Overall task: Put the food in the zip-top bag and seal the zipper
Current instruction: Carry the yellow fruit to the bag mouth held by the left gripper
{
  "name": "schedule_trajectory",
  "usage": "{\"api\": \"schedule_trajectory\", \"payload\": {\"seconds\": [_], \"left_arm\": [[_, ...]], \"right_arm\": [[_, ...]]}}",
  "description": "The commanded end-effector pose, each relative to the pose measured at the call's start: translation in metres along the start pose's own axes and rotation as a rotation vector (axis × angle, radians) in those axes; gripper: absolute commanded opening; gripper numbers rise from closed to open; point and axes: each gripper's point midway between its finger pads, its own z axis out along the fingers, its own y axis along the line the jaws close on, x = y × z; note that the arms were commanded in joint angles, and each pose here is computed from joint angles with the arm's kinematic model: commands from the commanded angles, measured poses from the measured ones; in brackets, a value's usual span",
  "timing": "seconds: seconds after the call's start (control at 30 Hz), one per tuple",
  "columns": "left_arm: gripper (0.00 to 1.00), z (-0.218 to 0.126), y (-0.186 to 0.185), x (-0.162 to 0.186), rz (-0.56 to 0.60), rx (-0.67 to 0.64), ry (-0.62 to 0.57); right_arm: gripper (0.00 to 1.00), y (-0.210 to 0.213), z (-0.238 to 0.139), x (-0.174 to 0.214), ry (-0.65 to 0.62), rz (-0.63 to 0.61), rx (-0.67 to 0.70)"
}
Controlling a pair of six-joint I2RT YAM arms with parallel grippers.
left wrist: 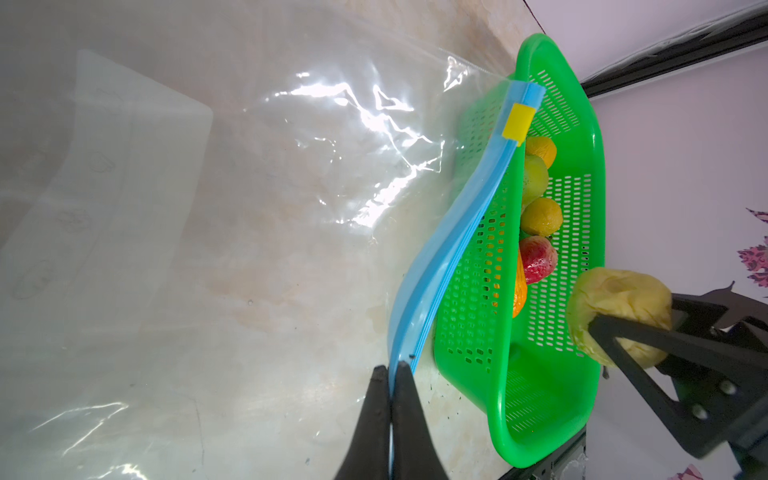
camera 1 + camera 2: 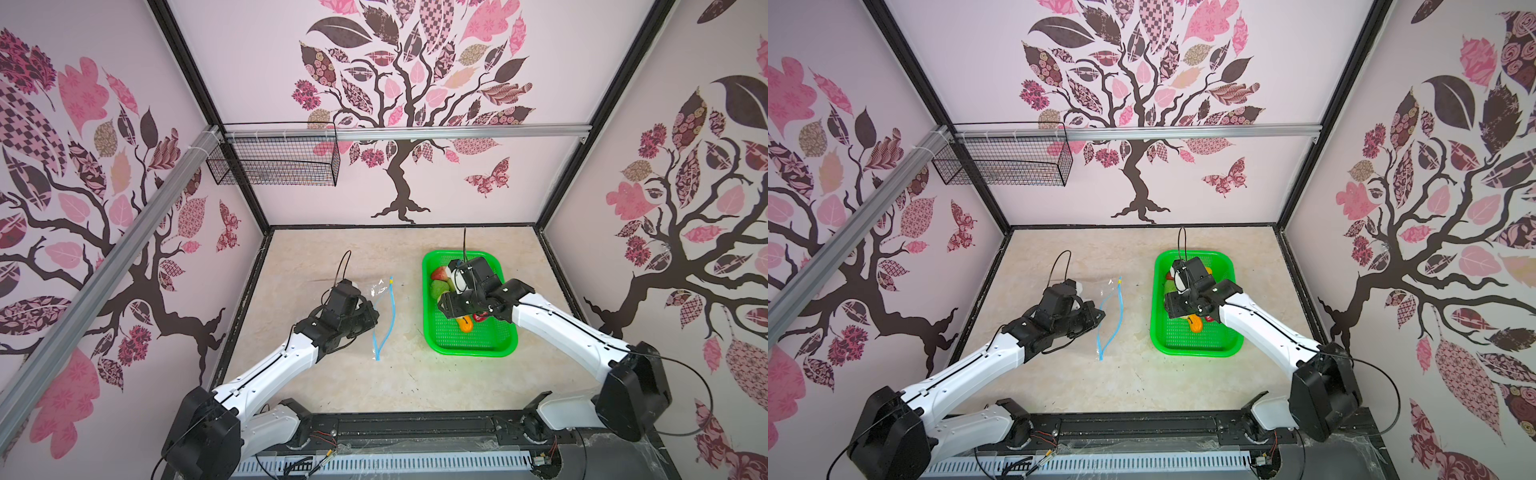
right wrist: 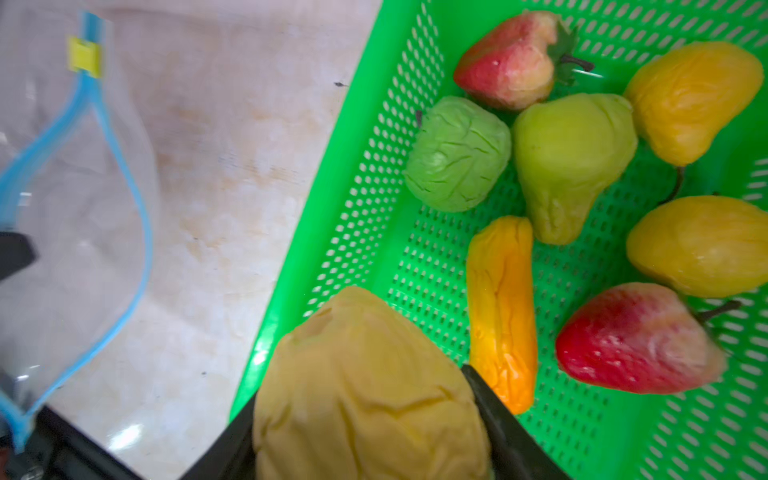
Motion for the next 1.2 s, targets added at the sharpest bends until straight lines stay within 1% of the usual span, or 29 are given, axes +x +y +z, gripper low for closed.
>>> {"api": "schedule_trajectory", "payload": {"seconds": [0.0, 0.17, 0.3, 0.43, 0.53, 0.7, 0.83, 1.07, 1.17], "left_arm": [[0.0, -0.011, -0.029, -0.015, -0.036, 0.091, -0.031], [0.0, -0.019, -0.04, -0.016, -0.133, 0.163, -0.039], [0.0, -0.023, -0.042, -0.017, -0.203, 0.207, -0.056], [0.0, -0.029, -0.045, -0.021, -0.22, 0.226, -0.082], [0.0, -0.029, -0.04, -0.021, -0.229, 0.212, -0.095], [0.0, -0.027, -0.036, -0.019, -0.243, 0.218, -0.097], [0.0, -0.027, -0.042, -0.018, -0.222, 0.237, -0.086], [0.0, -0.031, -0.043, -0.019, -0.219, 0.246, -0.095], [0.0, -0.034, -0.045, -0.02, -0.222, 0.257, -0.1]], "right_arm": [[0.59, 0.043, -0.024, -0.019, -0.074, 0.073, -0.232], [0.58, 0.09, -0.042, -0.04, -0.191, 0.166, -0.514], [0.58, 0.114, -0.047, -0.048, -0.243, 0.19, -0.611], [0.58, 0.144, -0.044, -0.05, -0.246, 0.188, -0.685], [0.58, 0.156, -0.041, -0.054, -0.243, 0.219, -0.742], [0.57, 0.158, -0.03, -0.059, -0.253, 0.256, -0.747], [0.57, 0.161, -0.016, -0.057, -0.231, 0.279, -0.762], [0.57, 0.157, 0.014, -0.046, -0.18, 0.325, -0.723], [0.57, 0.149, 0.031, -0.039, -0.159, 0.349, -0.669]]}}
